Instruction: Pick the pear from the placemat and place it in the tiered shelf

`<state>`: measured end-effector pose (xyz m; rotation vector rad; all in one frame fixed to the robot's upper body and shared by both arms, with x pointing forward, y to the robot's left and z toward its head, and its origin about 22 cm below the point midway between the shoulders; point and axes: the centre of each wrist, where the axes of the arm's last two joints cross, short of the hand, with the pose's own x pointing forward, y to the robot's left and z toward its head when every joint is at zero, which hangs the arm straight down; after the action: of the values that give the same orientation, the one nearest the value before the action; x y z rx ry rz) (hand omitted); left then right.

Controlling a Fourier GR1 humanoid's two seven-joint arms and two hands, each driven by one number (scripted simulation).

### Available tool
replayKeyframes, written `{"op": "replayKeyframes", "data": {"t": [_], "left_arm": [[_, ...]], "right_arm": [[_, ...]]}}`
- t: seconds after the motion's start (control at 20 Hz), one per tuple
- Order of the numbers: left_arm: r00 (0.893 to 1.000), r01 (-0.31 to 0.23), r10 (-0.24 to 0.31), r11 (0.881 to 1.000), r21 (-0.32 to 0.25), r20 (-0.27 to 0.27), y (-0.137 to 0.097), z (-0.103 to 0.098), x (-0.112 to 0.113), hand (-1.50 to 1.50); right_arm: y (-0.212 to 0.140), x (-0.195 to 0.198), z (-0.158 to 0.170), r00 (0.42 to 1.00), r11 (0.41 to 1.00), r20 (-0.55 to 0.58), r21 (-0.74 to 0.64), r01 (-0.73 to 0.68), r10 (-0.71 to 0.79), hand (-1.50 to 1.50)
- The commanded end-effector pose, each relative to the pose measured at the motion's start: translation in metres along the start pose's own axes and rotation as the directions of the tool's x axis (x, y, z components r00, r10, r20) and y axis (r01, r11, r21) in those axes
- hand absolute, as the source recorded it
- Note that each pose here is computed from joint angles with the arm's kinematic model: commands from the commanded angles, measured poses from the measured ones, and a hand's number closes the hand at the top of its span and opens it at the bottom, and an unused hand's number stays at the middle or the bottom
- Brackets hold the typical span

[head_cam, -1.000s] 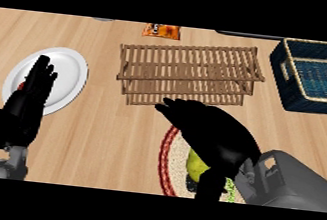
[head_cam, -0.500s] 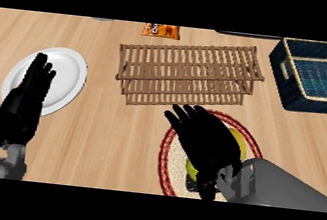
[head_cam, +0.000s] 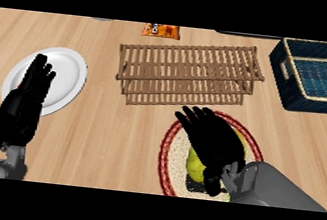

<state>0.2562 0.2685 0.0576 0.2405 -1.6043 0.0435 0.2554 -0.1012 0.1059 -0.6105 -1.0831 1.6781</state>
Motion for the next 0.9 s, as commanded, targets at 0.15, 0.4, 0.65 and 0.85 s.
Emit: {"op": "replayKeyframes", "data": {"t": [0.15,0.4,0.65,0.85], "left_arm": [[1.0,-0.005,0.005,1.0,-0.002,0.01,0.011,-0.008,-0.004,0.0],[1.0,0.018,-0.018,1.0,0.007,0.0,0.008,-0.02,0.014,0.0],[1.0,0.019,-0.019,1.0,0.006,-0.002,-0.017,0.011,-0.013,0.0],[1.0,0.008,-0.008,1.0,0.012,0.011,-0.004,0.002,-0.004,0.0]], "right_arm": [[0.024,-0.001,-0.015,1.0,0.999,-0.007,0.037,-0.022,0.023,-1.5],[0.022,-0.017,-0.038,1.0,1.0,0.011,0.014,0.001,-0.001,-1.5],[0.041,-0.016,-0.033,0.999,0.999,0.039,0.018,0.028,-0.029,-1.5],[0.053,-0.029,-0.039,0.999,1.0,0.046,0.005,0.021,-0.021,-1.5]]}}
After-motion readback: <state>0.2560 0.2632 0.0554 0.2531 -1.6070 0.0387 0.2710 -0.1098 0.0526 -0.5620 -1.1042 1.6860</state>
